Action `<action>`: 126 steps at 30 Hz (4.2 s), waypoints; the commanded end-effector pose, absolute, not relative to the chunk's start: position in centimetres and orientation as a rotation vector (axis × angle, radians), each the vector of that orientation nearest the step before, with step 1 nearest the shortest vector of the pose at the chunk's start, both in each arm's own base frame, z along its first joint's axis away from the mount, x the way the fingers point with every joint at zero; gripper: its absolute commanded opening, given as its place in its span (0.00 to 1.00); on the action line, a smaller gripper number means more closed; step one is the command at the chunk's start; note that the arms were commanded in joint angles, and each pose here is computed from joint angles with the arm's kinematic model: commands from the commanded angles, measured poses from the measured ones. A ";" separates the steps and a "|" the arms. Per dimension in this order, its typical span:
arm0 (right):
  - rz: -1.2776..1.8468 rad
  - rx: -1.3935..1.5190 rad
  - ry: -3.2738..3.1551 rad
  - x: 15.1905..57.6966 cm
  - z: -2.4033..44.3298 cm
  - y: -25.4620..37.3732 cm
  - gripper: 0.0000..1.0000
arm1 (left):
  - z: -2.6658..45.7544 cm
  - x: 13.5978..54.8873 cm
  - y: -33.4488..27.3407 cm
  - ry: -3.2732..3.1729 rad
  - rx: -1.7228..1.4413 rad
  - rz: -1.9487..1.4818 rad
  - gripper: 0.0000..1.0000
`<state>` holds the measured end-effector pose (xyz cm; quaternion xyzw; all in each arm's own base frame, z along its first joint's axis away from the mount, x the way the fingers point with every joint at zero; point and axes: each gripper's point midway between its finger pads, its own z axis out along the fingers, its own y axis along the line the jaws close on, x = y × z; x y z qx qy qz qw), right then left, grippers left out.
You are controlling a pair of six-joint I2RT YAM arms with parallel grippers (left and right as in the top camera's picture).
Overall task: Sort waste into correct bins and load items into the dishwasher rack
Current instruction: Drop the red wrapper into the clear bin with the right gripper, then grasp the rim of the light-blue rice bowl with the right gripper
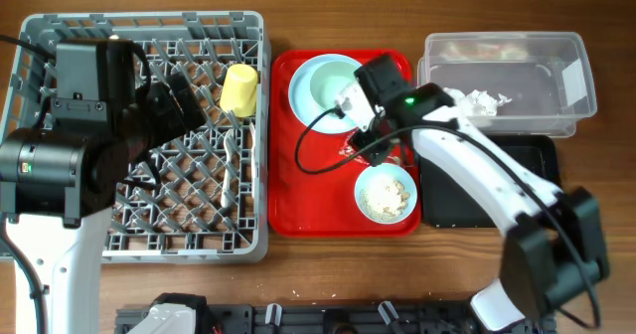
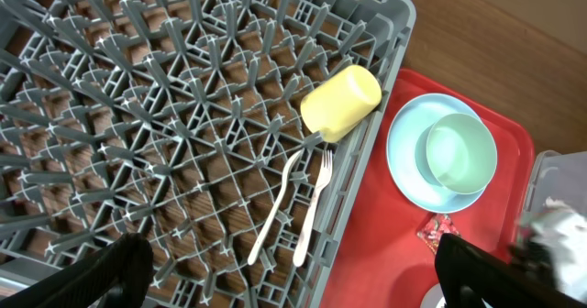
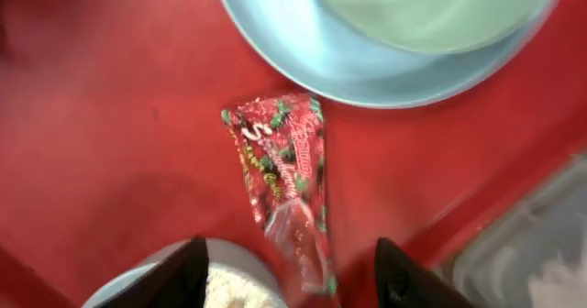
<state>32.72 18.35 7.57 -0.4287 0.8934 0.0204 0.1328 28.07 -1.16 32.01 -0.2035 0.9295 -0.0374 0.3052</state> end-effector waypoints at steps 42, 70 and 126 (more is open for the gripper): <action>0.041 0.251 2.541 43.5 19.1 -2.7 0.80 | 32.3 27.9 -1.3 2.450 -0.543 -0.115 1.00; 0.234 -0.123 2.936 19.3 4.6 19.3 0.27 | 32.3 27.9 -1.3 2.450 -0.542 -0.115 1.00; 0.176 -0.573 2.853 19.0 2.6 18.6 0.25 | 32.3 27.9 -1.3 2.450 -0.543 -0.115 1.00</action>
